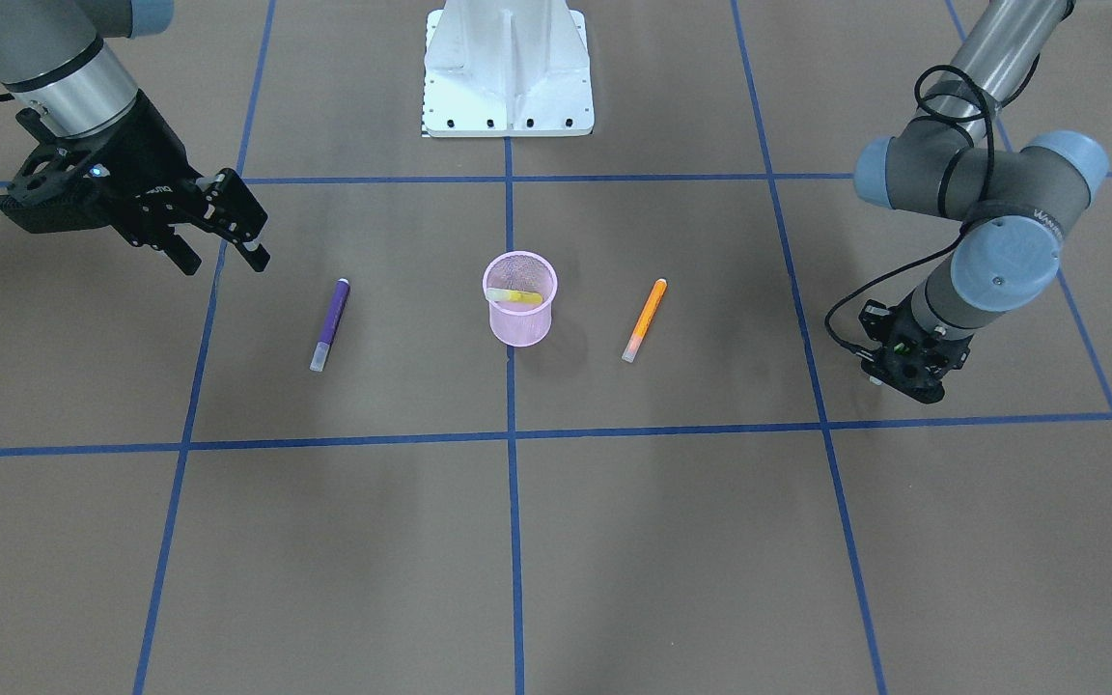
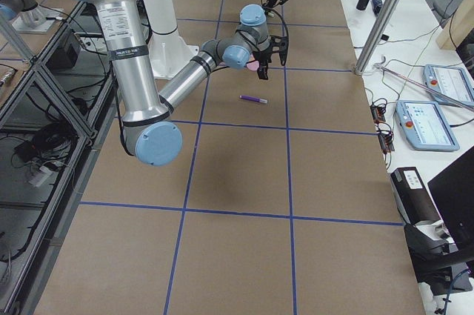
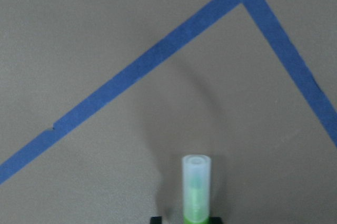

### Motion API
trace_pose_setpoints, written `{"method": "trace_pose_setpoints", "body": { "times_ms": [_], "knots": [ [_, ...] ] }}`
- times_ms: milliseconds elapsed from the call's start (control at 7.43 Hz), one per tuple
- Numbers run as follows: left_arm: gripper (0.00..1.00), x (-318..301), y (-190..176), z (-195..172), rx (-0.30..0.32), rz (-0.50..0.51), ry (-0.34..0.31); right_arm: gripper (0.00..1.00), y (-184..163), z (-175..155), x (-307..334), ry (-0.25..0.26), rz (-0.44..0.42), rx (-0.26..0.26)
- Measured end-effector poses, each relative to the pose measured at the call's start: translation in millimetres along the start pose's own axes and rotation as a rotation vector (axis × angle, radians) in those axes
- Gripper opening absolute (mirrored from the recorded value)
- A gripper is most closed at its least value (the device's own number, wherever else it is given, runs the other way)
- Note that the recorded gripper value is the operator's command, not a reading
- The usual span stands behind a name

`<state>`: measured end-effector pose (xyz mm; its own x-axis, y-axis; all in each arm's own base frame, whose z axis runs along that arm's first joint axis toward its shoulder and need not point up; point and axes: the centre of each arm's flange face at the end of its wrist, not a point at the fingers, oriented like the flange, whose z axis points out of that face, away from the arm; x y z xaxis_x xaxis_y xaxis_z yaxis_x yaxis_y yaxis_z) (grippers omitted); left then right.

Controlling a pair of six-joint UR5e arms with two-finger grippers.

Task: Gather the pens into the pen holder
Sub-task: 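Carry the green marker over the cup and drop it in with the left gripper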

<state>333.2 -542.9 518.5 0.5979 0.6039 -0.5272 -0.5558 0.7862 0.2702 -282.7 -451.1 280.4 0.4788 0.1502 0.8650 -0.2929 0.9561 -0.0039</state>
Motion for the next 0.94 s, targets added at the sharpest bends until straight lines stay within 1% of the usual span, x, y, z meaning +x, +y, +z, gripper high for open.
{"method": "trace_pose_setpoints", "body": {
  "times_ms": [269,538,673,808,942],
  "knots": [
    [0.0,7,-3,-11,0.018,0.01,0.007,0.86,0,0,0,-0.001,0.002,-0.001],
    [0.0,29,-16,-47,0.058,0.025,0.015,0.86,0,-2,-1,-0.004,0.002,-0.001],
    [0.0,48,-23,-74,0.104,0.019,0.027,0.86,-2,-5,2,-0.005,0.003,0.001],
    [0.0,75,-29,-105,0.166,-0.006,0.043,0.86,-7,-9,9,0.0,0.003,0.004],
    [0.0,122,-39,-135,0.237,-0.024,0.05,0.86,-12,-11,21,0.011,-0.004,0.003]
  ]
}}
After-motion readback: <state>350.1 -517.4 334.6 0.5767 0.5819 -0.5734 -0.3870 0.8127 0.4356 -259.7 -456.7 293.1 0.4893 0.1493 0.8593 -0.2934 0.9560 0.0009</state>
